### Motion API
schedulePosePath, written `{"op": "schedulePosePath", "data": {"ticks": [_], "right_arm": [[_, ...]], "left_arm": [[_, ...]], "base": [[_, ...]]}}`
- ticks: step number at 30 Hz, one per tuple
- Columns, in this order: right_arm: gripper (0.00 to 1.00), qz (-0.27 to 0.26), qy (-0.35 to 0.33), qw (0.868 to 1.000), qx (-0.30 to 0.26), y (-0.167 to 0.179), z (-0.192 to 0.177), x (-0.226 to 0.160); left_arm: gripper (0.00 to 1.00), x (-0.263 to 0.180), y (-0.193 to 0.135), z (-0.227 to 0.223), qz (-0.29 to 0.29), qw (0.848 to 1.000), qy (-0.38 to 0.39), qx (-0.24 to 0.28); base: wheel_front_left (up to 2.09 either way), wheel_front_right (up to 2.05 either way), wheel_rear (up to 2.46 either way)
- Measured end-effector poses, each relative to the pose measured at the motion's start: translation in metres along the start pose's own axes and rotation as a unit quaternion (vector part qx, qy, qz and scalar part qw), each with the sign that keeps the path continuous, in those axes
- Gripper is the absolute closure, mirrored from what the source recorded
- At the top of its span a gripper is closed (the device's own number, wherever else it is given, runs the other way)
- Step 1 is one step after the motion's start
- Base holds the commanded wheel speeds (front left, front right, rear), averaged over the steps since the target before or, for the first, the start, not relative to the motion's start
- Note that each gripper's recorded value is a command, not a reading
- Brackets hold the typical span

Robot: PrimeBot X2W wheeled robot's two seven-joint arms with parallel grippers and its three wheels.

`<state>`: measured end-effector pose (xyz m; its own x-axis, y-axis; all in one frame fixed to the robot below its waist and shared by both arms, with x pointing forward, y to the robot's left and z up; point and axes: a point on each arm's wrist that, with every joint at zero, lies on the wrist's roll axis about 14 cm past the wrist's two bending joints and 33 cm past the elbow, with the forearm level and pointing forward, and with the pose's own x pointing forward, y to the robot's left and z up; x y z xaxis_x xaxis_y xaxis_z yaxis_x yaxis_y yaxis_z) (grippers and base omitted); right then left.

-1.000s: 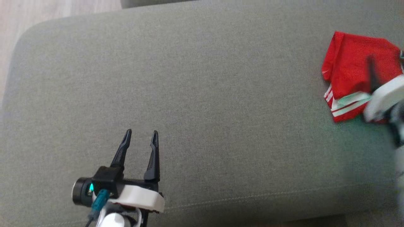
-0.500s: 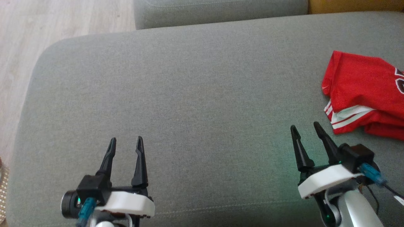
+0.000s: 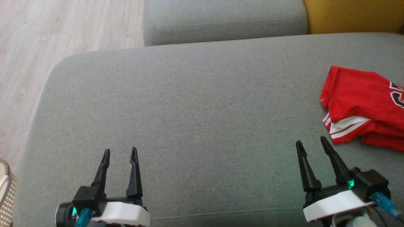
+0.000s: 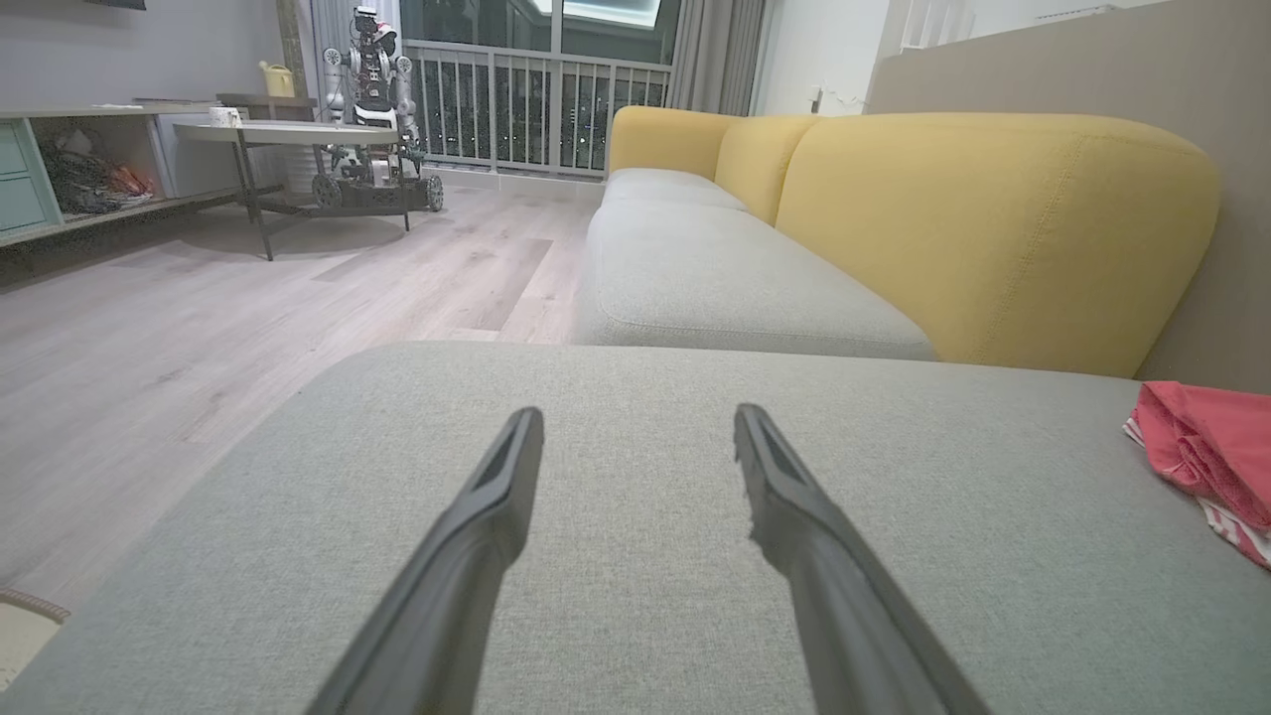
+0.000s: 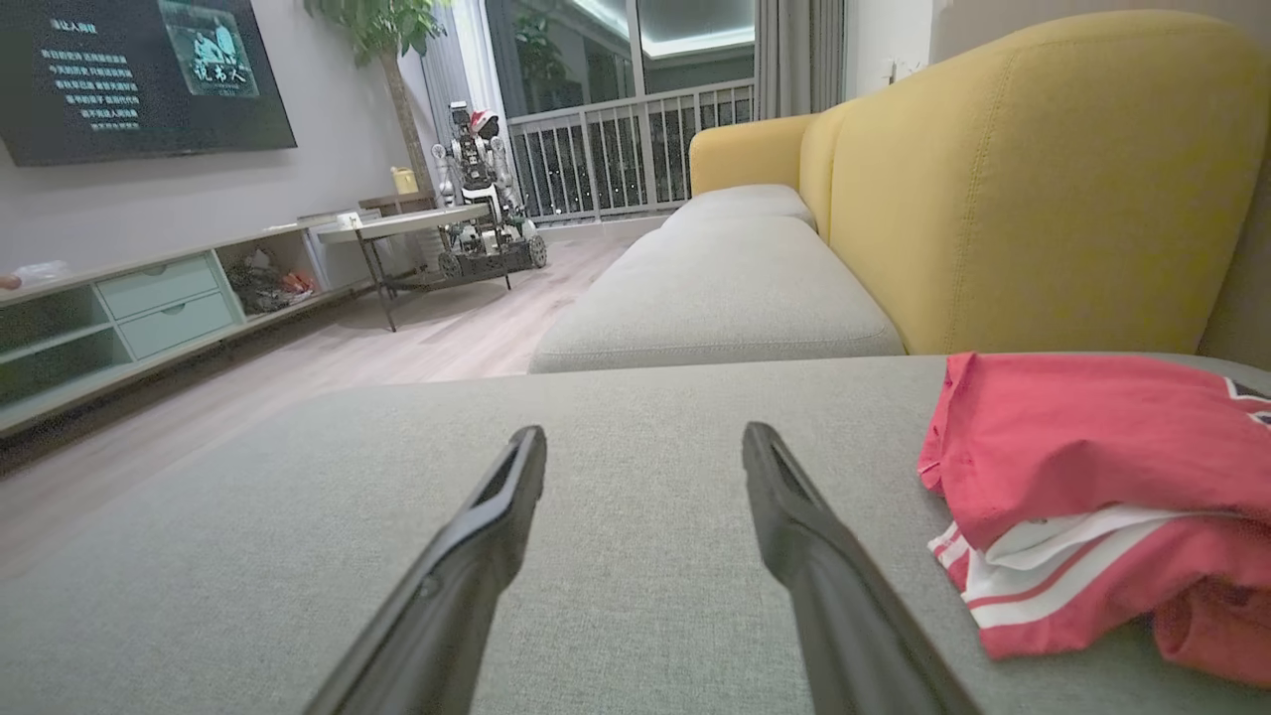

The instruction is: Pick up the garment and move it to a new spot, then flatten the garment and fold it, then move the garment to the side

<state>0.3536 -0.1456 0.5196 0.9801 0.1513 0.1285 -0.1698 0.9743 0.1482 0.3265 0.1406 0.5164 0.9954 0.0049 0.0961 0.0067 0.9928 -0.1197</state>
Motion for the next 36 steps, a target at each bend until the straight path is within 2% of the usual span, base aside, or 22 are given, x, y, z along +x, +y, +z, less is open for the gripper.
{"op": "schedulePosePath", "data": {"ticks": [8, 9, 16, 36], "right_arm": [[0.0, -0.004, -0.013, 1.0, 0.013, -0.001, 0.008, -0.003], [1.0, -0.005, -0.012, 1.0, 0.015, -0.001, 0.007, -0.004], [1.0, -0.021, 0.061, 0.998, 0.027, -0.007, -0.037, -0.024], [1.0, -0.059, 0.068, 0.987, 0.133, -0.018, -0.042, -0.025]], "left_arm": [[0.0, -0.003, -0.007, -0.001, -0.021, 1.0, 0.0, 0.0], [1.0, -0.004, -0.007, -0.002, -0.022, 1.0, 0.003, 0.003], [1.0, -0.03, 0.0, -0.05, -0.011, 0.996, 0.086, 0.004], [1.0, -0.024, 0.009, -0.061, 0.016, 0.987, 0.118, -0.106]], "base": [[0.0, 0.0, 0.0], [0.0, 0.0, 0.0], [0.0, 0.0, 0.0], [0.0, 0.0, 0.0]]}}
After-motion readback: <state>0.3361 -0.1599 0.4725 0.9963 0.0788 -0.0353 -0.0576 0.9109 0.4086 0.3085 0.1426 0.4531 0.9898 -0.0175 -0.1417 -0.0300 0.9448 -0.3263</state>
